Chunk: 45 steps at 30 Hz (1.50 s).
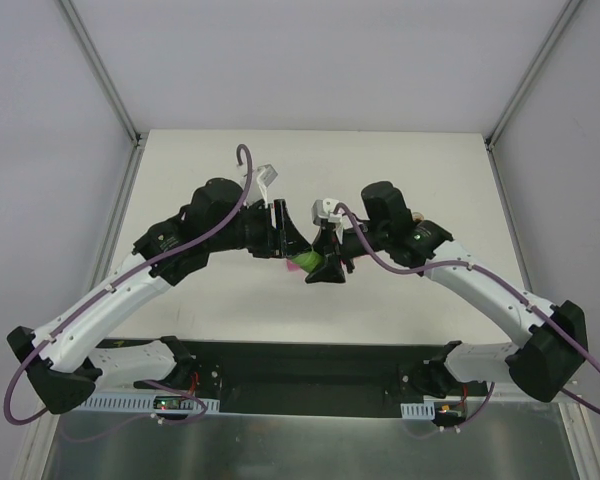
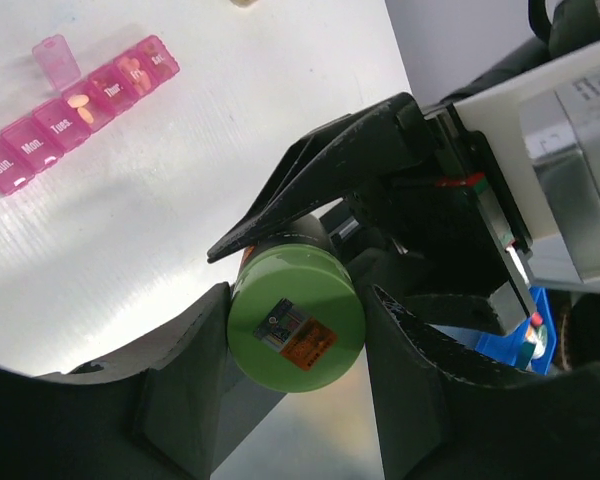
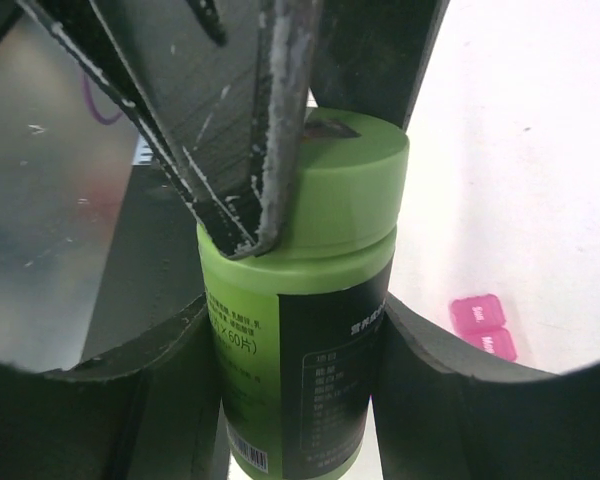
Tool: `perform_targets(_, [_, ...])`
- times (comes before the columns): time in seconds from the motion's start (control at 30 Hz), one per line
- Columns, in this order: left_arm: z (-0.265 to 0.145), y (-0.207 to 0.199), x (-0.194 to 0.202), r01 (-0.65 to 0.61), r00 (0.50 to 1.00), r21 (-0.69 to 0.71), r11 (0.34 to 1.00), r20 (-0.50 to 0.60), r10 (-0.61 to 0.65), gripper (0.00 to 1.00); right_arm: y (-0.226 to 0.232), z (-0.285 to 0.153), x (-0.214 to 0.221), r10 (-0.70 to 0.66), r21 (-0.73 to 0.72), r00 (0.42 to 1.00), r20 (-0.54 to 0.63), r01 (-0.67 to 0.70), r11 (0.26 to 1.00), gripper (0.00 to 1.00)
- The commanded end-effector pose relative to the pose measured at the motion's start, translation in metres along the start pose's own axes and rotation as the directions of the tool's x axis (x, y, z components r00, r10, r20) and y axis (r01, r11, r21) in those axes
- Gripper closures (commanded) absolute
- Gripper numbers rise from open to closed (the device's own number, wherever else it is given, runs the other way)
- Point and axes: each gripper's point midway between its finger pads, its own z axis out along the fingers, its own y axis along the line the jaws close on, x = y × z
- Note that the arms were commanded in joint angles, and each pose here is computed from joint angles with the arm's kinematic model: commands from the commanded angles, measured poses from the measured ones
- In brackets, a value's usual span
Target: Sort the pills into containers
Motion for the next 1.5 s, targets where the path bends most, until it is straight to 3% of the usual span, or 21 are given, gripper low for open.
perform_targets(0.0, [-0.007, -0.011, 0.016, -0.128, 0.984, 0.074, 0.989, -0.115, 0.136, 0.66, 0.022, -0.003, -0.039, -0.039, -0.143, 0.992, 0.123, 0.056, 0.988, 0.92])
perform_targets(0.2, [-0.01, -0.016, 0.023, -0.164, 0.971, 0.136, 0.977, -0.151, 0.184, 0.65, 0.033, -0.006, -0.049, 0.016, -0.231, 0.984, 0.178, 0.026, 0.973, 0.92])
perform_targets(0.43, [-0.021, -0.037, 0.028, -0.271, 0.93, 0.303, 0.914, -0.162, 0.33, 0.65, 0.045, -0.011, -0.062, 0.035, -0.302, 0.975, 0.217, 0.033, 0.953, 0.92])
perform_targets(0.83, [-0.026, -0.037, 0.055, -0.22, 0.859, 0.466, 0.857, -0.324, 0.397, 0.63, 0.056, -0.013, -0.066, 0.048, -0.356, 0.974, 0.221, 0.035, 0.934, 0.92])
perform_targets(0.93, [-0.024, -0.033, 0.051, -0.261, 0.859, 0.444, 0.857, -0.298, 0.416, 0.49, 0.057, -0.013, -0.067, 0.057, -0.365, 0.974, 0.219, 0.027, 0.931, 0.92])
perform_targets(1.03, [-0.026, -0.032, 0.041, -0.321, 0.867, 0.404, 0.857, -0.239, 0.437, 0.22, 0.056, -0.013, -0.067, 0.055, -0.363, 0.974, 0.221, 0.03, 0.931, 0.92])
perform_targets(1.13, [-0.035, -0.036, 0.024, -0.343, 0.888, 0.372, 0.862, -0.169, 0.427, 0.09, 0.056, -0.012, -0.066, 0.053, -0.357, 0.974, 0.221, 0.03, 0.934, 0.92])
perform_targets(1.37, [-0.053, -0.037, -0.004, -0.309, 0.941, 0.308, 0.9, -0.038, 0.336, 0.01, 0.049, -0.012, -0.061, 0.007, -0.298, 0.978, 0.209, 0.057, 0.953, 0.92])
perform_targets(1.47, [-0.059, -0.028, -0.013, -0.236, 0.972, 0.221, 0.946, 0.029, 0.235, 0.01, 0.043, -0.013, -0.054, -0.057, -0.229, 0.982, 0.179, 0.098, 0.968, 0.92])
